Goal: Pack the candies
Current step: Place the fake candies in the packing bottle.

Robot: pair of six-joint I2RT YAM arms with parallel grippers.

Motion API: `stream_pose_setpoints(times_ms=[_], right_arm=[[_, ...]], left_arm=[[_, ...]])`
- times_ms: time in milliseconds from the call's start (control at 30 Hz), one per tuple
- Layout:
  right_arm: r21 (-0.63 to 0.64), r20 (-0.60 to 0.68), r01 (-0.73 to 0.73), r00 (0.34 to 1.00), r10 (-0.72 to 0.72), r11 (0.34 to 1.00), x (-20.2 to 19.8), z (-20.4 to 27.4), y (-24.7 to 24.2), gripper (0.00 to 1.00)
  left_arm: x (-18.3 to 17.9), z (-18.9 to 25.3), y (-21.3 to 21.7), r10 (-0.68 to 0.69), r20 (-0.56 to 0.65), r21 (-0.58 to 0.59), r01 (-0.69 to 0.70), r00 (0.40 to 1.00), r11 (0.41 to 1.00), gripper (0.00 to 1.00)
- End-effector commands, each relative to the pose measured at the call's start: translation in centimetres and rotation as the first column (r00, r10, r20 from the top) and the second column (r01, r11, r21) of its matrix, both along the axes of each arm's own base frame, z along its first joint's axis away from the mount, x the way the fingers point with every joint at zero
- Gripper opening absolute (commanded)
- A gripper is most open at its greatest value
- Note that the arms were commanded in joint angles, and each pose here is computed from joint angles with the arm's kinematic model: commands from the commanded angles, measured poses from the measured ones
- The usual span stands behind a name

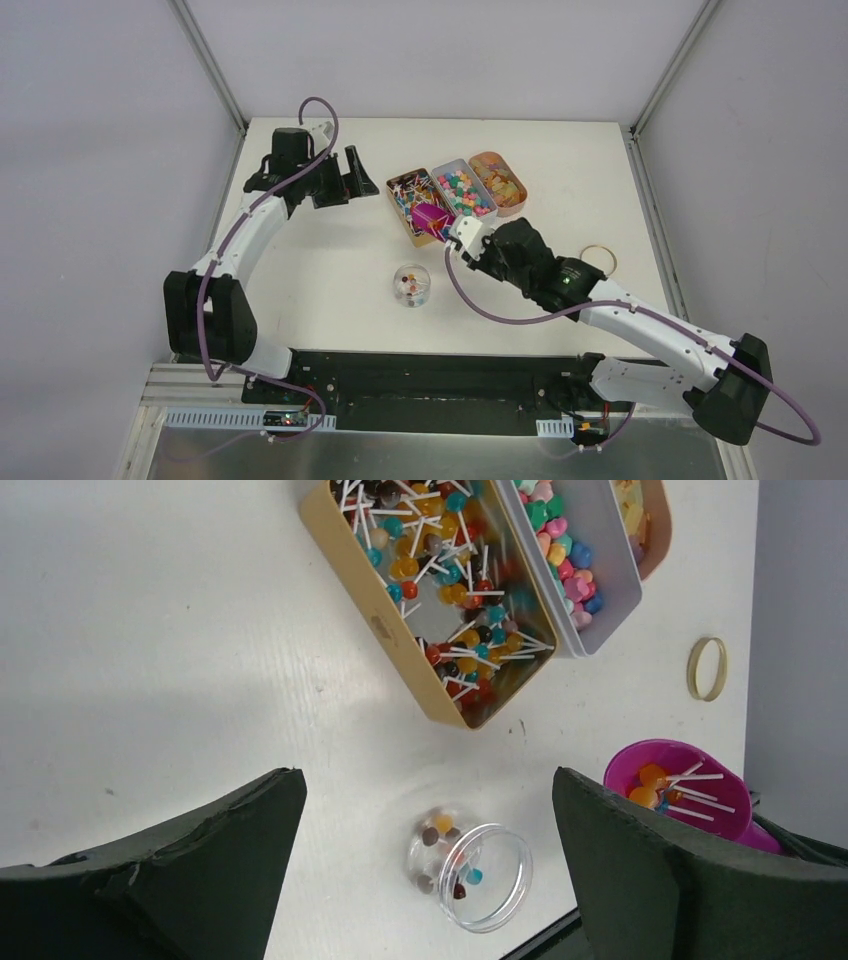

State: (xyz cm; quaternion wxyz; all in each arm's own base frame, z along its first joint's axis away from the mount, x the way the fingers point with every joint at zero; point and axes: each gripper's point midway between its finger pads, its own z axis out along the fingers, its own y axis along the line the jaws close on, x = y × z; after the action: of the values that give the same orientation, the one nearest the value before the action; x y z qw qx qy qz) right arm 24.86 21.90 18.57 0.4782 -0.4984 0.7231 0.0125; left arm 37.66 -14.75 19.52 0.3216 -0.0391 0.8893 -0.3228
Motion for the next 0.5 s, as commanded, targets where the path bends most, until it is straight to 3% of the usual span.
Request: stream_pose_setpoints(times_ms=[0, 233, 467], right_arm=[[-0.109, 0.026, -0.032, 0.999, 0.035, 0.994, -1.5, 0.7, -1.4, 0.00], [-0.194, -0.022, -0.168, 0.986, 0.167, 0.967, -4.6, 0.4, -0.5, 0.00], [-0.314, -0.076, -0.206, 0.979, 0.191, 0.927, -5.8, -0.9, -0.4, 0.00]], left_arm=[[-1.2, 0.8, 1.8, 0.023, 0.081, 0.081, -0.030, 0.996, 0.996, 0.99], [-2.6, -1.5, 2.5, 0.022, 0.048, 0.122, -0.028, 0.999, 0.992, 0.99], [-2.6, -1.7, 2.4, 0.019, 0.042, 0.120, -0.024, 0.999, 0.992, 0.99]])
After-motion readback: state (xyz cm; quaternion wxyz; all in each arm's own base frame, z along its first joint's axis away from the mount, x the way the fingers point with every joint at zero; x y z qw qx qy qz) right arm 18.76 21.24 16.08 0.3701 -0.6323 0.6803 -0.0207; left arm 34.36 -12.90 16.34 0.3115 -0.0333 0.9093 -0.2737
